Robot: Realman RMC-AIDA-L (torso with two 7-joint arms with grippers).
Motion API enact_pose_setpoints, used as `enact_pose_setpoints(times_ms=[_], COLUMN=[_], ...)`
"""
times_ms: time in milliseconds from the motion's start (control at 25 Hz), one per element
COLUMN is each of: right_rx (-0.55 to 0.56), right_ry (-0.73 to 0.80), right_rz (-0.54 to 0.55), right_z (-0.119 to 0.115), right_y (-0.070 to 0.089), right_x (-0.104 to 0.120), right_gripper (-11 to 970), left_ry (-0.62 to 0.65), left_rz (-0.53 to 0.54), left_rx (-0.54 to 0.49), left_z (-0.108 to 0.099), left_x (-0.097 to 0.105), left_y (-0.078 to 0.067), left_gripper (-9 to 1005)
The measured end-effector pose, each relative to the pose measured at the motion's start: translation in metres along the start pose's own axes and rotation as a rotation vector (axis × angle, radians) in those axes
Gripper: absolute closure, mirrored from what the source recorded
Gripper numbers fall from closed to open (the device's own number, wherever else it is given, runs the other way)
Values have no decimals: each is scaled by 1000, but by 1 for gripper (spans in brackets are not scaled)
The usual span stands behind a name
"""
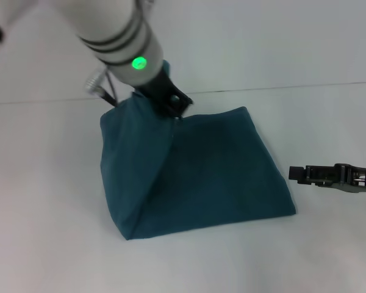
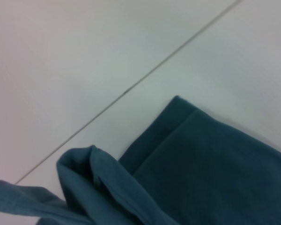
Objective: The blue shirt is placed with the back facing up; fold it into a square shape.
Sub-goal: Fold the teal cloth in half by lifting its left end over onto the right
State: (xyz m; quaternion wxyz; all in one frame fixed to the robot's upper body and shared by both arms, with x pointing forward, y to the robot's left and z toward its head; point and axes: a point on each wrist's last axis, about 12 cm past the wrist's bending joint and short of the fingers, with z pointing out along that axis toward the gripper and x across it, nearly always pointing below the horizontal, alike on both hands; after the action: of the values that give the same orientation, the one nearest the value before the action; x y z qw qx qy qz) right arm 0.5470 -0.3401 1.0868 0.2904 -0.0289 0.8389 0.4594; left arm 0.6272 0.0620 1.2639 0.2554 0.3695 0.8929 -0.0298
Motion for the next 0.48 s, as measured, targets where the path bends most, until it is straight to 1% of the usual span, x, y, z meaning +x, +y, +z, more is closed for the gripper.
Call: enact_pose_setpoints(times_ms=[120, 200, 320, 480], right_rx=[1, 2, 2, 2], right_ry=[0, 0, 0, 0], right_rz=[1, 1, -1, -2], right_z=[0, 0, 0, 1], right_y=[0, 0, 0, 0], right_x=[0, 0, -1, -2], right_gripper=[431, 431, 430, 430], left_ry=[14, 14, 12, -8], left_rz=[46, 63, 80, 112], left_rx=[-20, -22, -22, -28], left_z=[12, 18, 23, 20], left_x=[-7, -12, -17, -23], left_y=[-16, -23, -28, -35], left_gripper=[949, 949, 949, 948])
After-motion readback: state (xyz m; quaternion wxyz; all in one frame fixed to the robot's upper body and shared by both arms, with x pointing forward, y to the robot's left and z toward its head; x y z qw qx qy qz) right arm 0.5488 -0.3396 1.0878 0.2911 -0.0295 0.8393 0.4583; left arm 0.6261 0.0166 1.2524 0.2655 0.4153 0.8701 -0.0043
